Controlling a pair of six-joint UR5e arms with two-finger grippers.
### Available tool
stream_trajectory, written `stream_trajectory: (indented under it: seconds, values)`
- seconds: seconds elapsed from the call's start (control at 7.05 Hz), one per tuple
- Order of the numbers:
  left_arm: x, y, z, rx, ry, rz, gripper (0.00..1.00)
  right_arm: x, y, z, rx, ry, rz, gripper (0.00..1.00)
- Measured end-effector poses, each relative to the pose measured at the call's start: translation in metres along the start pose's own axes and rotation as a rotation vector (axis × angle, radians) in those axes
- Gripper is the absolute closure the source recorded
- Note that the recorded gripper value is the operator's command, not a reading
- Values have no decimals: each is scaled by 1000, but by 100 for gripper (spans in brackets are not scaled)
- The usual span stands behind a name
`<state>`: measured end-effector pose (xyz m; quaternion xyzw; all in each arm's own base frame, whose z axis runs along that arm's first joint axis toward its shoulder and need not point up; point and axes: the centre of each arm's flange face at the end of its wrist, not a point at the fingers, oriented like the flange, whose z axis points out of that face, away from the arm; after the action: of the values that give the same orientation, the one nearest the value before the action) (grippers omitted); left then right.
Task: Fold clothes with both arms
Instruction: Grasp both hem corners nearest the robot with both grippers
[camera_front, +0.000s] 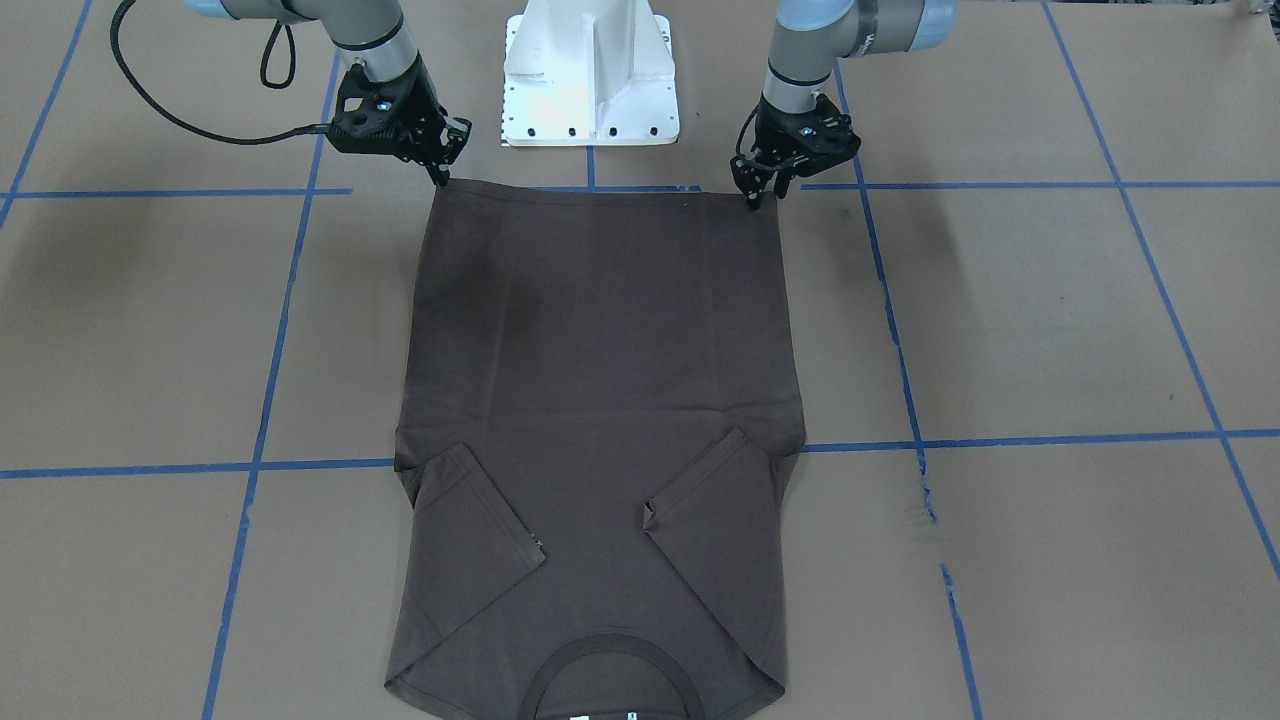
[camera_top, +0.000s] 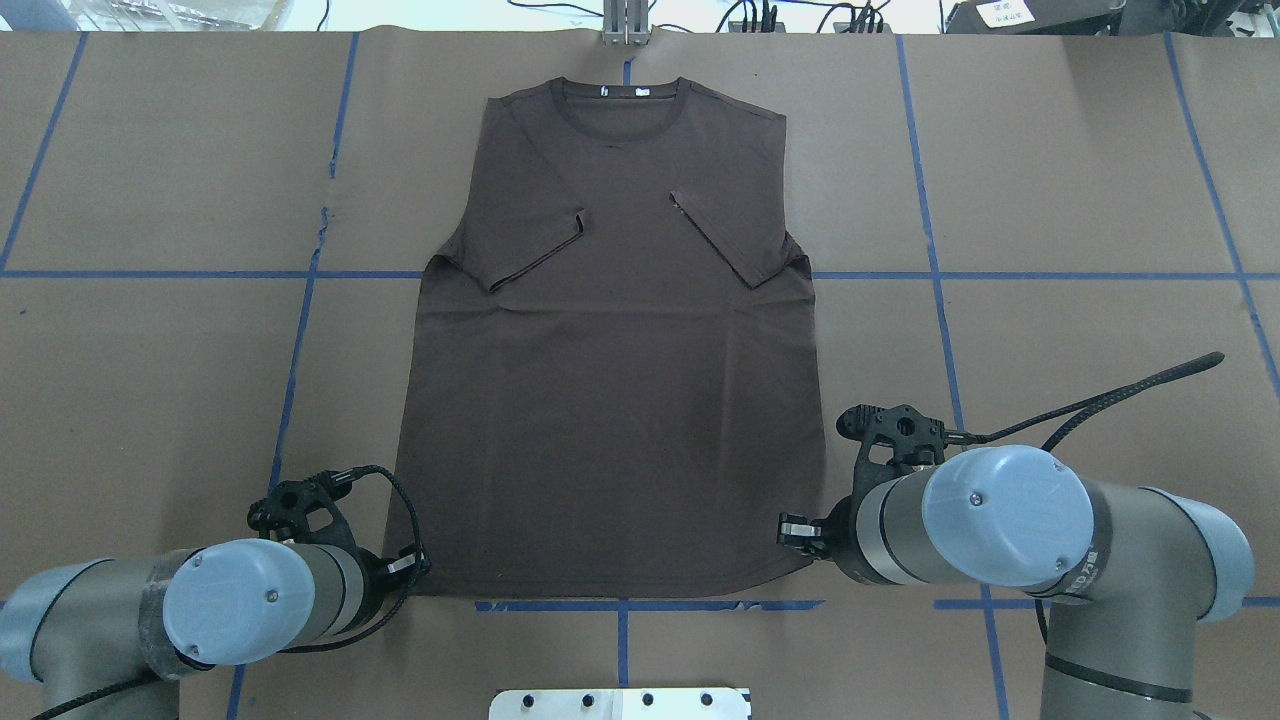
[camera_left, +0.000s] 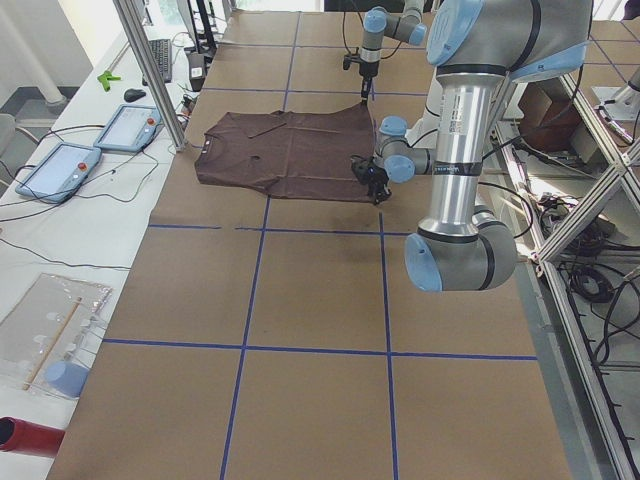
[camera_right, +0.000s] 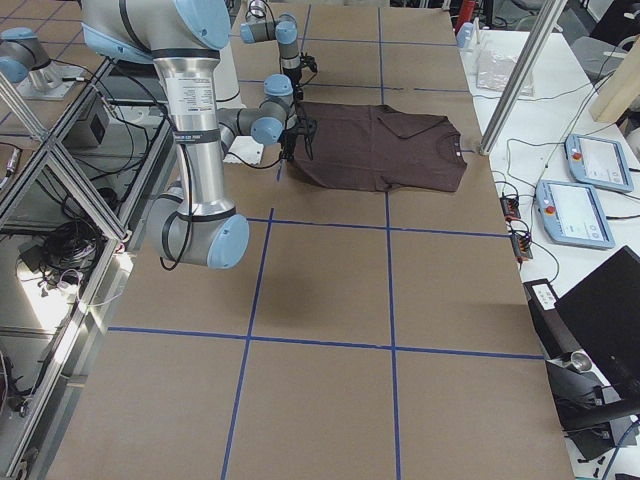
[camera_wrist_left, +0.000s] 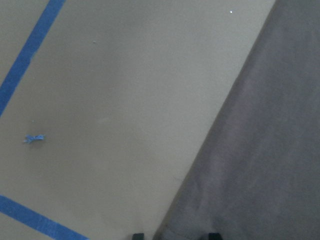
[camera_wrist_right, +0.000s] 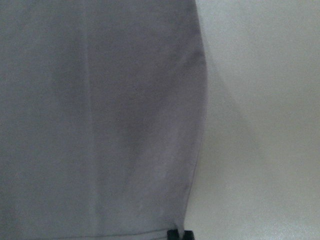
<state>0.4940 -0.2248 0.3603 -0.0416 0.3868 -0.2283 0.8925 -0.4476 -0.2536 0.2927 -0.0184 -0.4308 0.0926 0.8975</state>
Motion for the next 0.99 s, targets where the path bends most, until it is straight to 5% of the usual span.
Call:
stream_trajectory:
  seconds: [0.57,0.99]
  values:
    - [3,2,-9,-2,3,-1,100,1,-6,-4,-13,-5,-1,100]
    - [11,9,-59,-15,20,18,100,5,-7,-26,-84,-32,-6,100]
